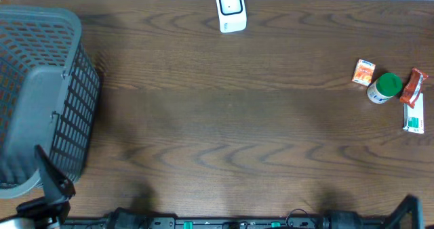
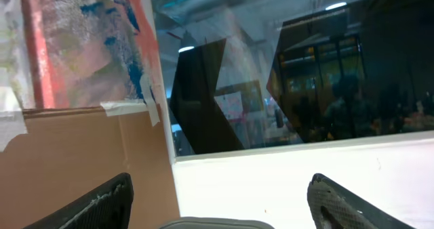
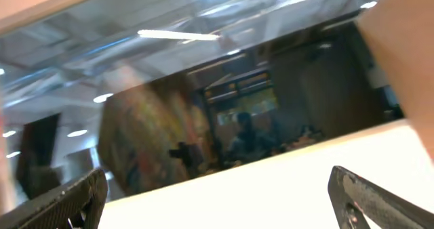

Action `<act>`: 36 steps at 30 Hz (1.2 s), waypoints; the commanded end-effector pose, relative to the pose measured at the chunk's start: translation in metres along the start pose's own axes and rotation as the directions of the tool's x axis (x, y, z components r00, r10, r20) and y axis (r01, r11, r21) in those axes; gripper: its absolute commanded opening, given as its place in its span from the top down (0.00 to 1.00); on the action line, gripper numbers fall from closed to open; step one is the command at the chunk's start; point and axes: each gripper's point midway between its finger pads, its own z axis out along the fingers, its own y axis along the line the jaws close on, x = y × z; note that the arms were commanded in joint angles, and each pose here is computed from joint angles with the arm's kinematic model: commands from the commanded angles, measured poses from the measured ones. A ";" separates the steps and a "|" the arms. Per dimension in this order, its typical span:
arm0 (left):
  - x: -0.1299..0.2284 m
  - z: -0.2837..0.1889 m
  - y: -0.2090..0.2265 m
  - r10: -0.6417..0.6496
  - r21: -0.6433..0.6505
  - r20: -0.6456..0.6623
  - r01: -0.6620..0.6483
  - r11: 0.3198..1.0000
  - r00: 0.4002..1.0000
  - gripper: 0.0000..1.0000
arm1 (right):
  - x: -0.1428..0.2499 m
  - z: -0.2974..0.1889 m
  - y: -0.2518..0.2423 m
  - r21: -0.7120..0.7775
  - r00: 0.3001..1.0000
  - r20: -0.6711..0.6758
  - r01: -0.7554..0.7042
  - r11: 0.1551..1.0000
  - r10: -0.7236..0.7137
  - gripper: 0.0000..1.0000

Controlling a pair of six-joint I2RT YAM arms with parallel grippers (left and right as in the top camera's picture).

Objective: Scan the item barcode

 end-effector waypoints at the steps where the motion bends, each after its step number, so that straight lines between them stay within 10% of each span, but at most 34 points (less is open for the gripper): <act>1: -0.011 -0.013 0.015 -0.030 -0.034 0.041 0.032 0.999 0.999 0.18 | 0.024 0.009 -0.045 0.205 1.000 -0.002 0.006 0.979 -0.006 0.01; 36: -0.012 -0.032 0.027 -0.047 -0.046 0.071 0.050 0.998 0.996 0.17 | 0.297 0.005 -0.163 0.462 0.895 -0.275 -0.198 0.864 0.352 0.01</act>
